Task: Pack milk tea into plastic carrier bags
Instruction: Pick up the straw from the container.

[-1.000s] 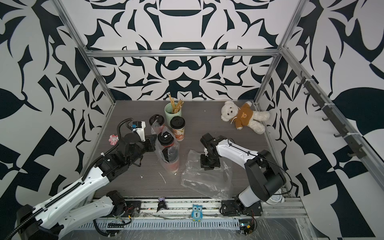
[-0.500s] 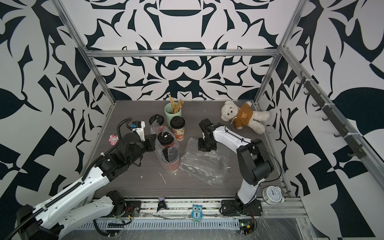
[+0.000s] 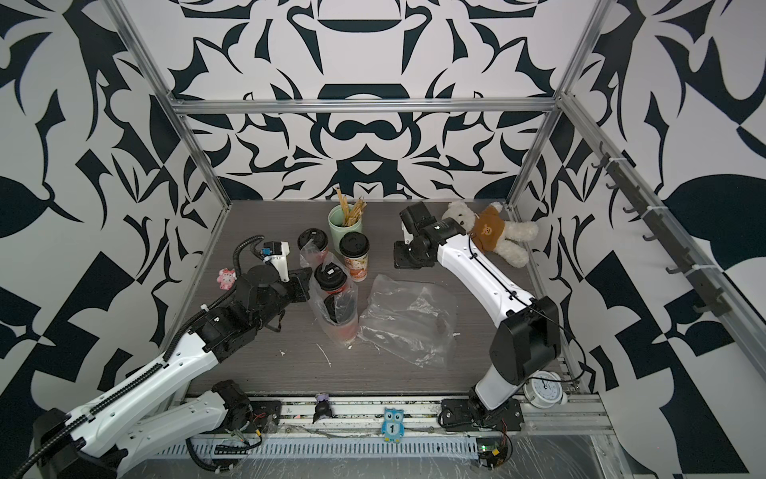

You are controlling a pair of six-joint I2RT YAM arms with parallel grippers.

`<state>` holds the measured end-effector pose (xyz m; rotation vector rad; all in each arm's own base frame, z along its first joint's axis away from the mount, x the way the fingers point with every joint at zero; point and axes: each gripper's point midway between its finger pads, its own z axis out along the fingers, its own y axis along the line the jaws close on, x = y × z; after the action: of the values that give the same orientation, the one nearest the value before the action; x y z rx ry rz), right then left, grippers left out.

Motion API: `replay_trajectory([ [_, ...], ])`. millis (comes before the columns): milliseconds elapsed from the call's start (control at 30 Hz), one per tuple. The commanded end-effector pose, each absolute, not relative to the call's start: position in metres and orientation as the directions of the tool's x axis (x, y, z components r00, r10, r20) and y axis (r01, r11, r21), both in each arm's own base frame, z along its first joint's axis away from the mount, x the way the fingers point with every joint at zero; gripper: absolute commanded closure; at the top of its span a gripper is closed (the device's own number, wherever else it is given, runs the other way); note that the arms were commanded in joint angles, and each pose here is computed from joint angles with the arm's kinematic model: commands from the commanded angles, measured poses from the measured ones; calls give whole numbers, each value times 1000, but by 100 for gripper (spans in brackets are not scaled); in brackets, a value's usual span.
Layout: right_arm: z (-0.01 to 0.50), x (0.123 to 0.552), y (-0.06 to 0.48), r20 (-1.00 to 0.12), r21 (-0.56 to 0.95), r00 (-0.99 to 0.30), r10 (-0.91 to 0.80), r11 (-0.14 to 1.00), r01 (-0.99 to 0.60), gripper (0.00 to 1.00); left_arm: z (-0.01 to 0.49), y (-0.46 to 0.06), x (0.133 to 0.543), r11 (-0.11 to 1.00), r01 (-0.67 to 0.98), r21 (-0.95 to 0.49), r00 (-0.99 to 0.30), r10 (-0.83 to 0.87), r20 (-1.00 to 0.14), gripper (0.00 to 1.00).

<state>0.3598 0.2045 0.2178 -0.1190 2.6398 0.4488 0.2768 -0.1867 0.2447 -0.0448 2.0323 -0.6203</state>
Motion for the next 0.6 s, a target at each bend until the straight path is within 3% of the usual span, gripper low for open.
replay_trajectory([
  [0, 250, 392, 228, -546, 331, -837, -21, 913, -238, 96, 244, -188, 275, 851, 231, -471, -520, -301, -799, 100],
  [267, 290, 456, 279, -651, 306, -755, -85, 880, -363, 85, 240, -195, 274, 828, 255, -500, -529, -313, -789, 100],
  [433, 297, 472, 308, -673, 285, -727, -134, 860, -422, 76, 239, -195, 273, 826, 258, -501, -532, -311, -787, 100],
  [567, 304, 476, 324, -700, 287, -701, -138, 844, -453, 62, 242, -194, 272, 825, 264, -500, -528, -310, -791, 100],
])
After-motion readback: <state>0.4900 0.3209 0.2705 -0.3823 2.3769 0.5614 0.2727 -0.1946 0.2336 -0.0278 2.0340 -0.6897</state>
